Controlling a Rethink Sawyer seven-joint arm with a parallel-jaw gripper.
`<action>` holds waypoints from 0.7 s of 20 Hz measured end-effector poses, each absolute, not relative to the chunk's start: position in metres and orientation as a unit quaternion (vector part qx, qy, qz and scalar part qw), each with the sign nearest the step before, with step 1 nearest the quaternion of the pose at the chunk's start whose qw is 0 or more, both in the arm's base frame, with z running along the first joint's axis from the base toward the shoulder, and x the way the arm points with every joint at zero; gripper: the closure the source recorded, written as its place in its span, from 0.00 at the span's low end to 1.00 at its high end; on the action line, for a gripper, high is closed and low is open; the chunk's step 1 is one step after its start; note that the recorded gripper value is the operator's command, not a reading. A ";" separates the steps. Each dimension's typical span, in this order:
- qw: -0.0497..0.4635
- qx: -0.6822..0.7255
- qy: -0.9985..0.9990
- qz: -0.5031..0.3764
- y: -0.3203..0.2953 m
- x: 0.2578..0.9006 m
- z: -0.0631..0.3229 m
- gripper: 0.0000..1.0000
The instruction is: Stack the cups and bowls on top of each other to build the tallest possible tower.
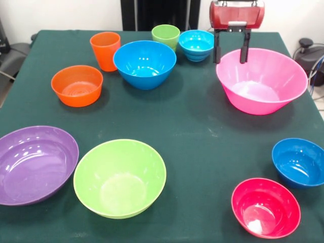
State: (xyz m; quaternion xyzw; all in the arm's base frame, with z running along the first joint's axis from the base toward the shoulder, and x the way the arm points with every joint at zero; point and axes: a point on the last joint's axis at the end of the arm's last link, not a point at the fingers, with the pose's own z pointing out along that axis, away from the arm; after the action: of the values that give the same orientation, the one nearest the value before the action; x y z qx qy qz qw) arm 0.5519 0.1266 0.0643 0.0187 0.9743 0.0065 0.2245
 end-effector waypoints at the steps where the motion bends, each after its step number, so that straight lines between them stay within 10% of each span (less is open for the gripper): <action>1: 0.225 0.017 0.974 0.006 0.127 0.550 0.062 0.00; 14: 0.226 0.005 0.974 -0.012 0.122 0.535 0.045 0.00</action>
State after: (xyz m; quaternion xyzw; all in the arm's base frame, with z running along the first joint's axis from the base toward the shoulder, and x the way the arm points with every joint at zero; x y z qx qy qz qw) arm 0.5354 0.1217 0.0448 0.0050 0.9740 -0.0121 0.2260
